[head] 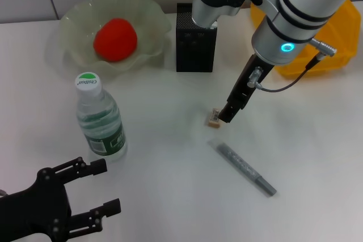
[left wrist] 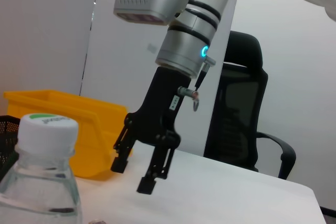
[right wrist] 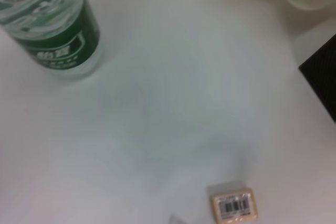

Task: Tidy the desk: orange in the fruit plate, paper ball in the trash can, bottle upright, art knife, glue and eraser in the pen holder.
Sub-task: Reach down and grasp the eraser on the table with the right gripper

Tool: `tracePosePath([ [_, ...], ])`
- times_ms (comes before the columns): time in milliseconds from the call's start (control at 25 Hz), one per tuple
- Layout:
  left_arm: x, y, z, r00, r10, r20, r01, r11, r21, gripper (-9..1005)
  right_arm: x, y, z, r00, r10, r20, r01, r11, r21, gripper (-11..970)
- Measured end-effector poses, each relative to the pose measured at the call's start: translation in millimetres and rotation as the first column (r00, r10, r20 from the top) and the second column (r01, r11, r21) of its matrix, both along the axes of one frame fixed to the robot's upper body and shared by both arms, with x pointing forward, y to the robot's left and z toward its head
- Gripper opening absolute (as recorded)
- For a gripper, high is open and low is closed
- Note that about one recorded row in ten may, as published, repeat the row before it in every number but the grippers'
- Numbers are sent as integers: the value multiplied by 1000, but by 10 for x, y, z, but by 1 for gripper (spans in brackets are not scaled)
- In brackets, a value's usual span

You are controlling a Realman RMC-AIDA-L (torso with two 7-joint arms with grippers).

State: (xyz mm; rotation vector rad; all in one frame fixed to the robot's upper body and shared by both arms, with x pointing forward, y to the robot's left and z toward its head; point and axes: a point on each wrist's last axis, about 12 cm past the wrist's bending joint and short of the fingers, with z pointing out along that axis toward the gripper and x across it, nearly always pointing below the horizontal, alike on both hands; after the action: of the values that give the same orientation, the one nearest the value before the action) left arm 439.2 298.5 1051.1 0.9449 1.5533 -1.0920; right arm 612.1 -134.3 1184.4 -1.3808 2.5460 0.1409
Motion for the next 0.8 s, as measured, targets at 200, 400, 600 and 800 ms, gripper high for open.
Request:
tracePosePath([
  [200,2,-4,-1,1000,-1,0,1,1000,-1,773,88,34,-127,1000,-6,5,6,1000,-1,773],
  [400,2,-10,-3,1000,0,0,0,1000,-2,773,141,98,-246,1000,2,-4,-2,1000,-10,759],
  [600,4,-9,-5,1000,3,0,-3,1000,-2,773,168,122,-319,1000,-2,-3,2,1000,-14,746],
  [800,9,-9,-6,1000,5,1,-5,1000,0,773,164,141,-391,1000,6,-11,-6,1000,-25,732],
])
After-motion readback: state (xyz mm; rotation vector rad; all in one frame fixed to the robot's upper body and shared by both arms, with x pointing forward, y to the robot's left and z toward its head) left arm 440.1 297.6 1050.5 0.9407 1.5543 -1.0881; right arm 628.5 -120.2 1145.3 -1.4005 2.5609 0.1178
